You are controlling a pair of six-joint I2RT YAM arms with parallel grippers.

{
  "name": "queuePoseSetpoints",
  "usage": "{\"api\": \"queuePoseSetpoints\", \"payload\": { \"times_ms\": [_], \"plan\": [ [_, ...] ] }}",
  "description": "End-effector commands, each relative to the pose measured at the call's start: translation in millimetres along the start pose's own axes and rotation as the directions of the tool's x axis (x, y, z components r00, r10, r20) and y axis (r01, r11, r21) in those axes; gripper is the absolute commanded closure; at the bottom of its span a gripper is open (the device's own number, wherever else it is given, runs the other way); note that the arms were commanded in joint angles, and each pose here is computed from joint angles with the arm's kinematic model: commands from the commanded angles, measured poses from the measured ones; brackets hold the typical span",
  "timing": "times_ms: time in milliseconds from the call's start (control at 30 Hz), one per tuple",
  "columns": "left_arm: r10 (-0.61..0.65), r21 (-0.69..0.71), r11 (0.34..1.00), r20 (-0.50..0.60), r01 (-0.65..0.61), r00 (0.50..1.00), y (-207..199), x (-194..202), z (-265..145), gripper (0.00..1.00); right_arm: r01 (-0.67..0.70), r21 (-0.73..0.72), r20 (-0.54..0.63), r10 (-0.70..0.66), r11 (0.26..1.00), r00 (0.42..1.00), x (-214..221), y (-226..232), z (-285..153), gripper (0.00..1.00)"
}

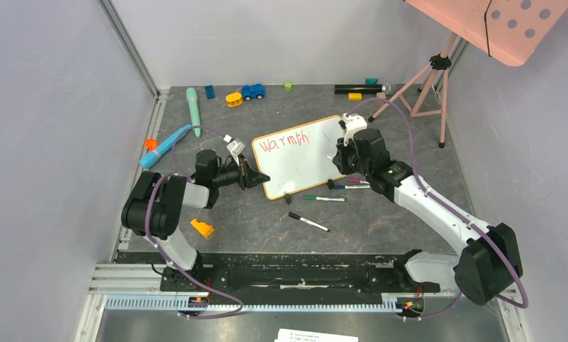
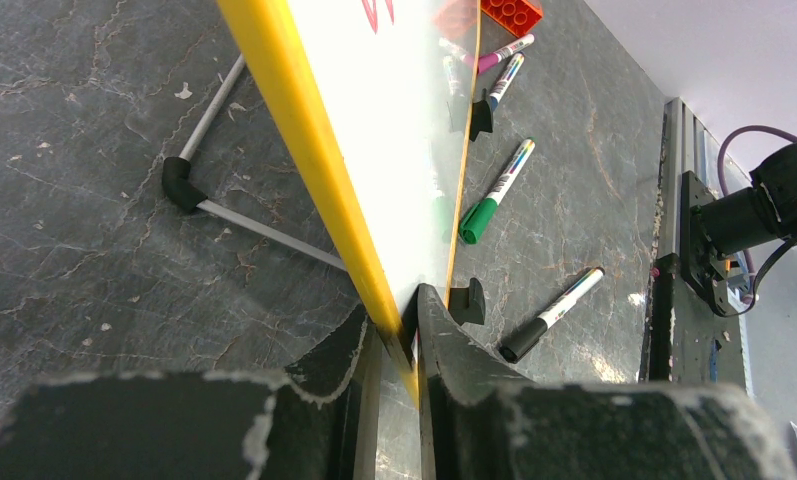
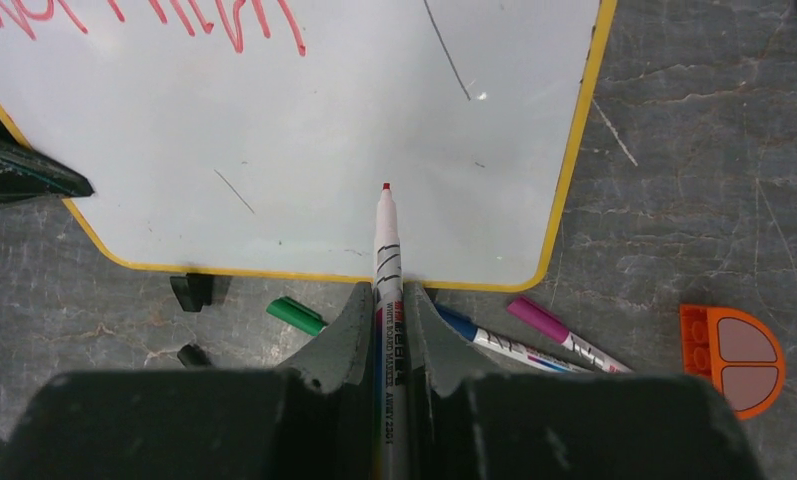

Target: Write a sentence on the whiteboard

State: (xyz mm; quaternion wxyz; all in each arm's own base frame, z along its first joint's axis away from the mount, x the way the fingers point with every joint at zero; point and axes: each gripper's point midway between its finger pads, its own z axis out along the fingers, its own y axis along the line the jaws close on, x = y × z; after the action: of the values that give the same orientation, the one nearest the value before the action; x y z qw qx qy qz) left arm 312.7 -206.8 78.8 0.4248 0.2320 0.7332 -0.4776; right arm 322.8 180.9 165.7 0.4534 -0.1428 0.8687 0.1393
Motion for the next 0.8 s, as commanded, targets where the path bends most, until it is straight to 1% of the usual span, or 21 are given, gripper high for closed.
{"api": "queuePoseSetpoints", "payload": {
  "times_ms": [0, 300, 600, 767],
  "plan": [
    [0.075, -0.083, 0.994, 0.03, -0.072, 0.997, 18, -11, 0, 0.92, -0.011, 0.033, 0.138, 0.006, 0.999, 0.99, -42, -5, -3, 1.0],
    [0.073, -0.082, 0.994, 0.029, -0.07, 0.997, 18, -10, 0, 0.92, -0.014, -0.025, 0.186, 0.018, 1.0, 0.982, -79, 5, 6, 1.0],
    [0.075, -0.084, 0.994, 0.029, -0.072, 0.997, 18, -11, 0, 0.92, 0.0, -0.042, 0.204, 0.008, 0.999, 0.979, -98, 9, 15, 1.0],
    [0.076, -0.083, 0.994, 0.028, -0.073, 0.997, 18, -10, 0, 0.92, -0.004, -0.039, 0.204, 0.012, 0.999, 0.979, -101, 9, 21, 1.0]
  ]
}}
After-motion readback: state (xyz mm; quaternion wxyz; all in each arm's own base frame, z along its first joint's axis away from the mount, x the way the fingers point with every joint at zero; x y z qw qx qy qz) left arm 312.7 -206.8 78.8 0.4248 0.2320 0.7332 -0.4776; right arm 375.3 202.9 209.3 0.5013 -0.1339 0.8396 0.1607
